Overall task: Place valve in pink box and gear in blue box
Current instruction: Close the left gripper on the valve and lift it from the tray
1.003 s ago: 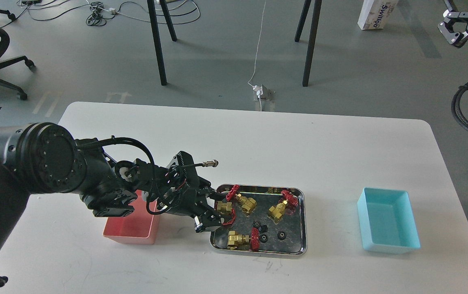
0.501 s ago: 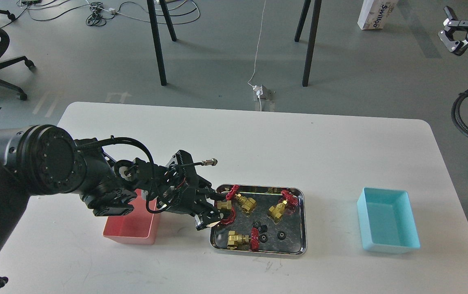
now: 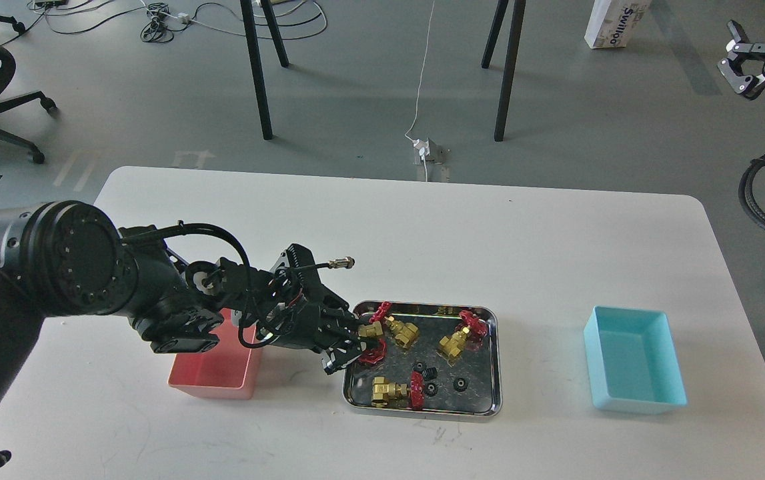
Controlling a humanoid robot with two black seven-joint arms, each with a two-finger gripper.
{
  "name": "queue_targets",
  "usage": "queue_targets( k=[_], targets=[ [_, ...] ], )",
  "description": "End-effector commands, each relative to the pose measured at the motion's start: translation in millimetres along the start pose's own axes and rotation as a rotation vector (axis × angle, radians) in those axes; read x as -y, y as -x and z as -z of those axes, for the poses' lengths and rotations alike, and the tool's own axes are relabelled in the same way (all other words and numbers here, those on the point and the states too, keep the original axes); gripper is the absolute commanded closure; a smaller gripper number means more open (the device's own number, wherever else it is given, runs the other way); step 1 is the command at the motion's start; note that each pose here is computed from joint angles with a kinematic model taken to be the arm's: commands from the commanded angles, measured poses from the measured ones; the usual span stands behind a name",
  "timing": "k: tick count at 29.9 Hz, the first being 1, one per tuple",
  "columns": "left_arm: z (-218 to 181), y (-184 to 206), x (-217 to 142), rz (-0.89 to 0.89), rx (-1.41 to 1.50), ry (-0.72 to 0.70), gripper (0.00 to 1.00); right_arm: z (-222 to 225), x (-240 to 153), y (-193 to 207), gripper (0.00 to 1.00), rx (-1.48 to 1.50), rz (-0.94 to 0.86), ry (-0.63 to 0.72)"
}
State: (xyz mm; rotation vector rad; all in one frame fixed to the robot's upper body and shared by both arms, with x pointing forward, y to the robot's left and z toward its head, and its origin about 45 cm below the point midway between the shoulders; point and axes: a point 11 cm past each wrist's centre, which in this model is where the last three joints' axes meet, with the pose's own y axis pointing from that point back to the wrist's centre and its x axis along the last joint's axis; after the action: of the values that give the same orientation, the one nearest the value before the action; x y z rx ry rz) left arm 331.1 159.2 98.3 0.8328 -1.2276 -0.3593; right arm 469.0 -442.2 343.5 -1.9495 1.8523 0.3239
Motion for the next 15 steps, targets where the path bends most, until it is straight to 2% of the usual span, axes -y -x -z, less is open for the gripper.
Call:
queue_targets(
  k=[1, 15],
  targets=[
    [-0.8, -5.8, -1.3, -0.032, -0.026, -0.001, 0.79, -0.3, -0.2, 0.0, 0.0, 0.0, 0.0, 0.001],
    [-3.4, -8.0, -55.3, -0.051, -0.14, -0.005, 0.79, 1.6, 5.6, 7.4, 0.0, 0.018, -0.002, -0.013]
  ],
)
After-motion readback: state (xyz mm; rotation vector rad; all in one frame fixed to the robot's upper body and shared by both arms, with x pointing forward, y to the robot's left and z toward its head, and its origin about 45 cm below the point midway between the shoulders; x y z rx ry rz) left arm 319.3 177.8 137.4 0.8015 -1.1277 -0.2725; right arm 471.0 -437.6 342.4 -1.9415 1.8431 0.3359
